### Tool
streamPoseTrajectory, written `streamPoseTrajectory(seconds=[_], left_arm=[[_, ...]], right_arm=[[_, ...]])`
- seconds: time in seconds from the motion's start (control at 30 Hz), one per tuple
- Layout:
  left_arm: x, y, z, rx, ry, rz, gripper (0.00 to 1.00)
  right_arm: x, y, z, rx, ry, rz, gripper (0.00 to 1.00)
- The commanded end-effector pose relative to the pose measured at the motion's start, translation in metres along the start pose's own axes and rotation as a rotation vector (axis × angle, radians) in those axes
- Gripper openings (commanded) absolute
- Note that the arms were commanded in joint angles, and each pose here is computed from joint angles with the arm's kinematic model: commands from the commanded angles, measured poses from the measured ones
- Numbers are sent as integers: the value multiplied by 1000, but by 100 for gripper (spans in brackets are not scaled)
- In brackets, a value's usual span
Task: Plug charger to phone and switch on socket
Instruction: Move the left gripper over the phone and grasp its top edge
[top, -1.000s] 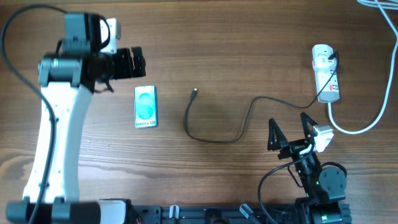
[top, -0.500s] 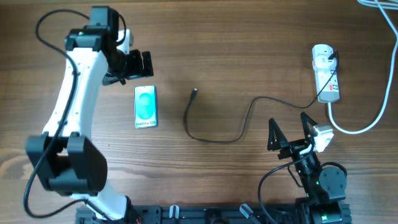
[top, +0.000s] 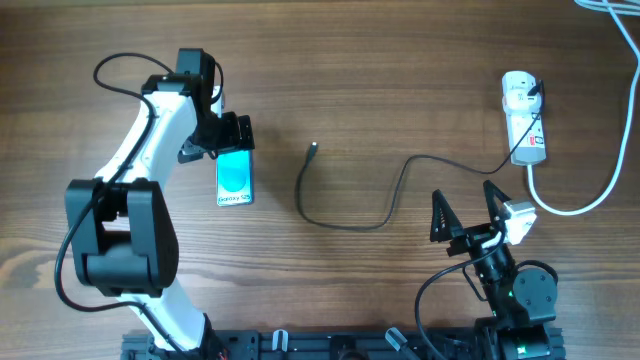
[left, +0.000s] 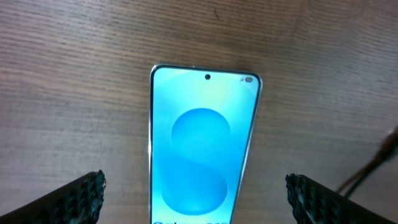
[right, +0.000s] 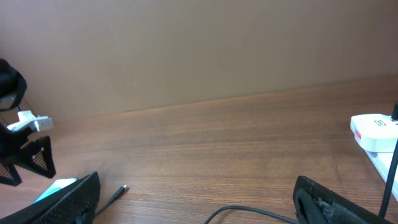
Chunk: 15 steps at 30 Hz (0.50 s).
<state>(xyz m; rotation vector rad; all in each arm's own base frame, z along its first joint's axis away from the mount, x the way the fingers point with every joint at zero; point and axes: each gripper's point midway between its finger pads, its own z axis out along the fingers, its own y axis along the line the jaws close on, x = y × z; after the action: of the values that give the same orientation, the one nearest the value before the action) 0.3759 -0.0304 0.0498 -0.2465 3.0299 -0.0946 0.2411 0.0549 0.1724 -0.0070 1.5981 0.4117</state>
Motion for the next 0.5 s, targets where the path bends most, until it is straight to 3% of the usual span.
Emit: streamPoseTrajectory(seconds=[0.0, 0.27, 0.47], left_arm=[[7, 4, 22, -30, 28, -2, 100], [18, -6, 46, -34, 96, 131, 100], [22, 1, 57, -70, 125, 136, 100]], right_arm=[[-2, -1, 0, 8, -10, 6, 100], [-2, -1, 0, 8, -10, 6, 100], [-2, -1, 0, 8, -10, 6, 100]])
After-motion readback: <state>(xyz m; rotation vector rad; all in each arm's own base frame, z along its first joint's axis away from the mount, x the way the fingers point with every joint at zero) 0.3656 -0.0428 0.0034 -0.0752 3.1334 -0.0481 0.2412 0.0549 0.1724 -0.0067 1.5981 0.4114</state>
